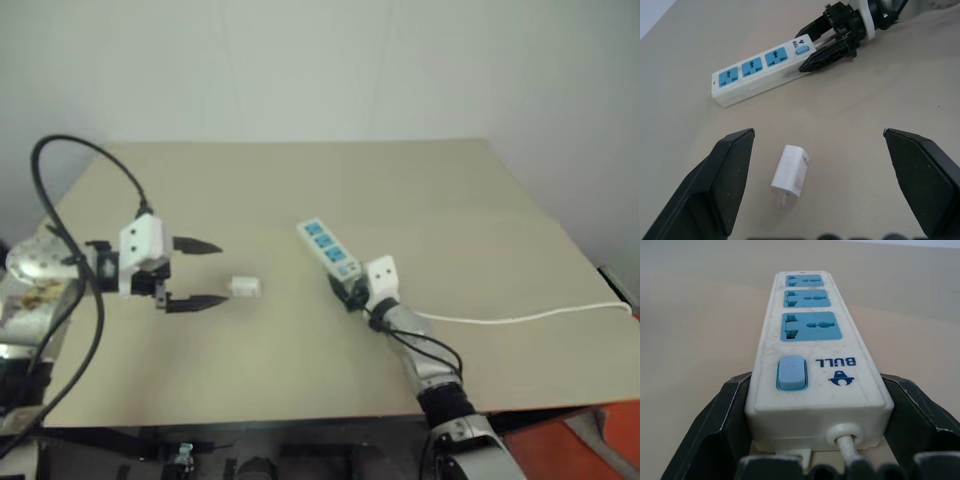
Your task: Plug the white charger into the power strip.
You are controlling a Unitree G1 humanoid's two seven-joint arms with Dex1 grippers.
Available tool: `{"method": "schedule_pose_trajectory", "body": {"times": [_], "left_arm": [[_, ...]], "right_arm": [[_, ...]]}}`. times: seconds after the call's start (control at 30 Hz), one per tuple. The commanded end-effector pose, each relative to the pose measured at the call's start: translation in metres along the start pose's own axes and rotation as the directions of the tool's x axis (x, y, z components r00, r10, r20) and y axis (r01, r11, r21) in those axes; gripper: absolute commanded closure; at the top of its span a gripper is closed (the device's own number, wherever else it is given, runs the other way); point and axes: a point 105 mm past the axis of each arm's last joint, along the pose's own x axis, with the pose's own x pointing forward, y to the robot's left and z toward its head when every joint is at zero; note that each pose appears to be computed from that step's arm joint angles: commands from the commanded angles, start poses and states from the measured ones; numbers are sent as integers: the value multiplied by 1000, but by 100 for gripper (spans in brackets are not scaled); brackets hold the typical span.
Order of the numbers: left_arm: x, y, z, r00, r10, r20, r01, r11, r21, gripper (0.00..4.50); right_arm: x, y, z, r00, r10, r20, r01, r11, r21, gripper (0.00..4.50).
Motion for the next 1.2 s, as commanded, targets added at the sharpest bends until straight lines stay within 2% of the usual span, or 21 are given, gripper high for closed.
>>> {"method": "schedule_pose_trajectory", "body": {"times": [0.03,0.13,0.23,0.4,0.53,0.63,0.8,1.03,1.2], "left_arm": [[-1,18,15,992,-54,-115,72,985,154,0],[11,45,17,962,-63,-264,128,963,236,0],[35,71,28,923,-84,-376,189,949,251,0],[74,87,54,876,-120,-468,290,905,310,0],[97,76,62,816,-219,-535,442,833,333,0],[109,68,55,759,-254,-600,520,791,323,0],[129,58,41,690,-259,-675,559,784,270,0],[146,40,29,635,-320,-703,609,768,200,0],[149,33,12,618,-331,-713,562,821,106,0]], "right_arm": [[-16,-24,7,999,41,26,-40,999,-26,110],[-33,-51,8,995,96,0,-96,993,-72,110],[-56,-73,6,981,189,-51,-193,978,-82,110],[-84,-83,-2,935,329,-134,-340,938,-69,110],[-95,-77,-11,904,386,-183,-404,912,-70,110],[-98,-72,-17,898,395,-196,-414,908,-64,110],[-96,-67,-22,908,366,-204,-387,919,-76,110],[-97,-64,-28,917,339,-211,-363,928,-87,110],[-94,-61,-31,926,315,-208,-337,938,-80,110]]}}
